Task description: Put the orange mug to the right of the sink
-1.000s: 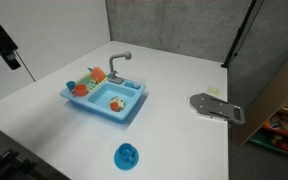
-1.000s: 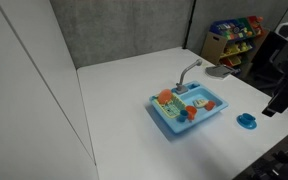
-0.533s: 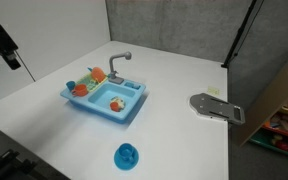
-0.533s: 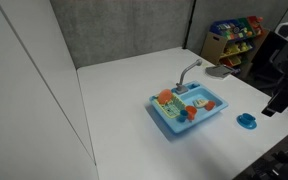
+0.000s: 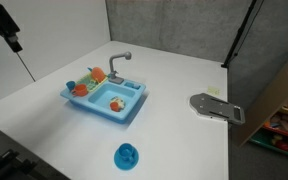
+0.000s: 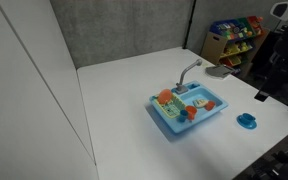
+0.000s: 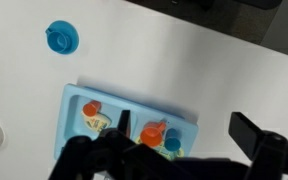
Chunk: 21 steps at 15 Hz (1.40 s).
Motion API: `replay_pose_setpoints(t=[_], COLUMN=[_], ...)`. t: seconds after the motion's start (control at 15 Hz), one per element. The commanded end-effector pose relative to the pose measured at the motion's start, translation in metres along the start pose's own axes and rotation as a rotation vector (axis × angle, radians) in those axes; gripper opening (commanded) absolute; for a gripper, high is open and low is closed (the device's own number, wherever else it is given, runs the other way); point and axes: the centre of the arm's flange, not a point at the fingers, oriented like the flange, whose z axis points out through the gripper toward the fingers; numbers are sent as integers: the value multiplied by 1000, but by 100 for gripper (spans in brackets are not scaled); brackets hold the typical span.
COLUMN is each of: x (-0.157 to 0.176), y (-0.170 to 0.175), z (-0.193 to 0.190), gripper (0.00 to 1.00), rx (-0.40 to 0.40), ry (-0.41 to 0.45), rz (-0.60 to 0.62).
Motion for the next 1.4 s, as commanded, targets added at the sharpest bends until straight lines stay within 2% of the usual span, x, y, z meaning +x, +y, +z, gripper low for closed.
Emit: replay_pose_setpoints(t=[0.0,0.67,0.8,1.0,1.13,1.27,1.33], x=[37,115,126,146,158,165,147], y=[6,61,68,78,83,86,80], z=[-7,47,59,77,85,88,91], gripper=[100,100,100,100,100,100,100], rx=[13,86,108,92,120,138,114], ry=[-41,-181,-203,-187,-189,-201,-196], rz=[39,232,239,245,245,245,246])
